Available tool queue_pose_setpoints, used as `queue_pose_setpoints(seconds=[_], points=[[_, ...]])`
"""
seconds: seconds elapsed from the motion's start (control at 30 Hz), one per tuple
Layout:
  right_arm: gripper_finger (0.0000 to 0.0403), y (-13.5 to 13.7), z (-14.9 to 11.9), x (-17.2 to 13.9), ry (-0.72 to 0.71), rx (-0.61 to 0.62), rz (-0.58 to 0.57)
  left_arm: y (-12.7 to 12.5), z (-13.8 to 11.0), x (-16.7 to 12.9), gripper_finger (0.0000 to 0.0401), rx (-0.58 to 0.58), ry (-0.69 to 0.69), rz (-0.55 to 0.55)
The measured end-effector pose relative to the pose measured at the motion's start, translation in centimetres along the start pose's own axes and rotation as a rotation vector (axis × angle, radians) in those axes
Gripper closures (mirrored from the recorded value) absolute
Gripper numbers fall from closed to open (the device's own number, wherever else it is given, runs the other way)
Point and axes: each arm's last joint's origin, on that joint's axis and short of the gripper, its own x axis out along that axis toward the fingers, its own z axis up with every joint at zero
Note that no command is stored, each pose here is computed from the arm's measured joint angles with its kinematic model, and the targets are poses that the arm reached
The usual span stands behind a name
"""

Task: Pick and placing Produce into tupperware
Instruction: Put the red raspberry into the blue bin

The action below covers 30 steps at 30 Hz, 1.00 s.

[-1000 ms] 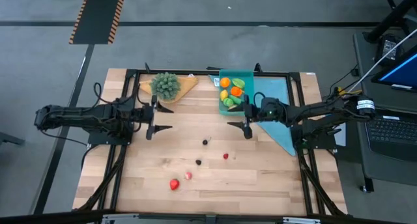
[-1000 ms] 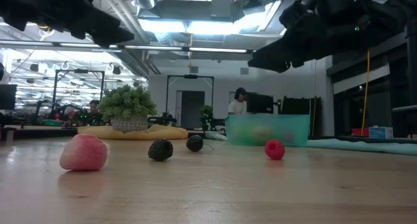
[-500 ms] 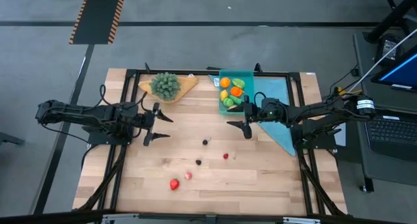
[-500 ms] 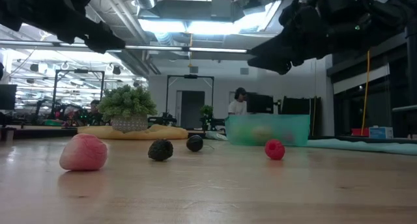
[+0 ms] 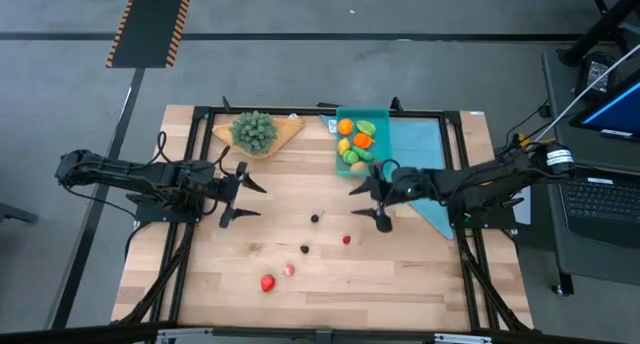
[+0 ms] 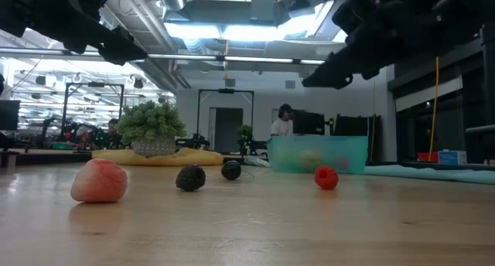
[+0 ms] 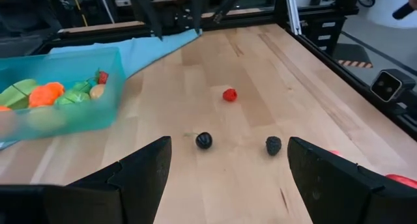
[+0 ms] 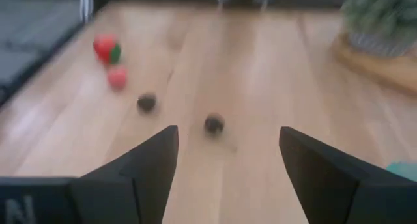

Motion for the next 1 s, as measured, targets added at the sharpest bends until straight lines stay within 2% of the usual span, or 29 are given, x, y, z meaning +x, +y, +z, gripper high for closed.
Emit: queue_pose_setpoints(seconds=[0.13,0.37,0.7,0.9,1.0], points=[[0.0136,2.0,0.7,0.1,0.107,-0.039,-0.023,-0.2,0.0,0.0,0.0103,0.004,0.0,-0.014],[0.0136,4.0,1.1,0.5,0.117,-0.01,-0.015,-0.3,0.0,0.0,0.0103,0.008,-0.001,-0.023],[0.0136,4.3,-1.8,3.5,0.237,0.003,-0.024,-0.3,0.0,0.0,0.0103,0.007,0.006,-0.023],[0.0136,4.9,-3.2,4.7,0.292,0.075,0.051,-0.3,-0.1,0.0,0.0103,0.008,0.007,-0.023],[0.0136,5.5,-3.8,5.2,0.306,0.067,0.066,-0.3,-0.1,0.0,0.0103,0.008,0.007,-0.023]])
